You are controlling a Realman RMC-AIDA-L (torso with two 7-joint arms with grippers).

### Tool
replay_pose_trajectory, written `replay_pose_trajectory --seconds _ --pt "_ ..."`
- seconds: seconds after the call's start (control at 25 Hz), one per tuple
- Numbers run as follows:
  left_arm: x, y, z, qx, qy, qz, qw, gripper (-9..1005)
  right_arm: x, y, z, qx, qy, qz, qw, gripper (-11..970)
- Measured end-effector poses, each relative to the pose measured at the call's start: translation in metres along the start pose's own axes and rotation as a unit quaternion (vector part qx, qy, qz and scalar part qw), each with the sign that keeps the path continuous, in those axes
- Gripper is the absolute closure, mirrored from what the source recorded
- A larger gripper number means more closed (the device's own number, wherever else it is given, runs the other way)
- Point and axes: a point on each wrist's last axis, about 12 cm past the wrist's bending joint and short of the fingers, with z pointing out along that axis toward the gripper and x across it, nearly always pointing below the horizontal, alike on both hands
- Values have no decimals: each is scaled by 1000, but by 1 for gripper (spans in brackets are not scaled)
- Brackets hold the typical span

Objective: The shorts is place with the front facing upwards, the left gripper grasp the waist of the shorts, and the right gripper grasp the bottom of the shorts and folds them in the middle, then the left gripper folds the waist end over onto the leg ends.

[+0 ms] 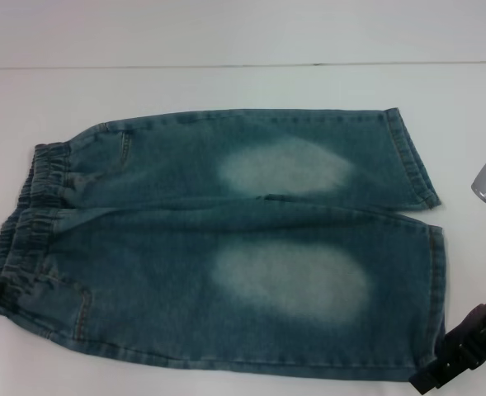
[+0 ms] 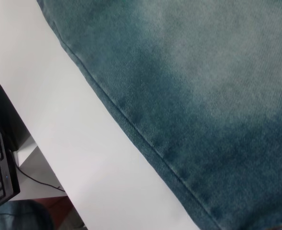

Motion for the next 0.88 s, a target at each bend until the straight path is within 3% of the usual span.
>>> replay_pose_trajectory --seconds 0.32,0.76,0.88 --pt "-1 -2 2 5 -2 -2 1000 942 2 -2 -2 3 0 -2 1000 417" --pt "0 -2 2 7 -6 -9 1000 941 2 -4 -9 13 -9 -16 1000 887" --pt "0 -2 2 6 -13 -15 1000 941 4 -7 -19 23 -32 -23 999 897"
